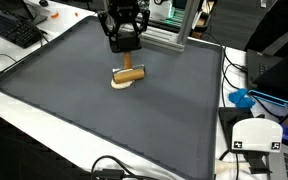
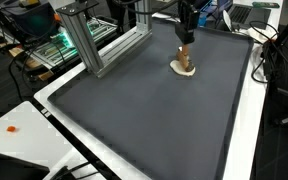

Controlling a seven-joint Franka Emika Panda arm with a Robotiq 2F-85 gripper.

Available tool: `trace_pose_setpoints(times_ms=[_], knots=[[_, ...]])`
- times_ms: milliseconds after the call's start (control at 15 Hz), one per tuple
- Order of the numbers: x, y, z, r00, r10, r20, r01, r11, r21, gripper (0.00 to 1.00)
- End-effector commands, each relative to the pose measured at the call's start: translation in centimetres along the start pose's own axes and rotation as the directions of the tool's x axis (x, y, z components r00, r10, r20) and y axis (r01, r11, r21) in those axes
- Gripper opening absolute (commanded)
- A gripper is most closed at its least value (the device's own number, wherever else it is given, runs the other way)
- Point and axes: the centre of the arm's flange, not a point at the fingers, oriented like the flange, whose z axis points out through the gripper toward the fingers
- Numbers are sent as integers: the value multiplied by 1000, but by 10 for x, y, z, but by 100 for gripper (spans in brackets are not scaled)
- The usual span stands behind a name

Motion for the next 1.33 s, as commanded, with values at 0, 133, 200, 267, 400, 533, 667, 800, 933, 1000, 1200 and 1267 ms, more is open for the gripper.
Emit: trace_pose_setpoints(times_ms=[0, 133, 200, 267, 400, 533, 667, 800, 933, 1000, 1200, 1267], knots=[[0, -16, 16, 999, 44, -7, -44, 999, 18, 35], [1, -17, 16, 998, 69, -13, -69, 997, 20, 35], [2, -18, 15, 997, 79, -17, -79, 997, 18, 35], [3, -18, 14, 995, 93, -21, -93, 996, 17, 35], [4, -18, 11, 992, 119, -31, -118, 993, 12, 35], [5, -16, 7, 988, 149, -38, -149, 989, 4, 35], [5, -13, -1, 984, 171, -41, -171, 985, -2, 35], [5, -10, -12, 982, 184, -36, -184, 983, -6, 35], [5, -7, -23, 979, 199, -43, -200, 980, -14, 35], [6, -6, -31, 978, 200, -50, -201, 979, -17, 35], [4, -3, -56, 971, 235, -40, -236, 971, -35, 35], [3, -4, -63, 964, 265, -33, -266, 963, -37, 35]])
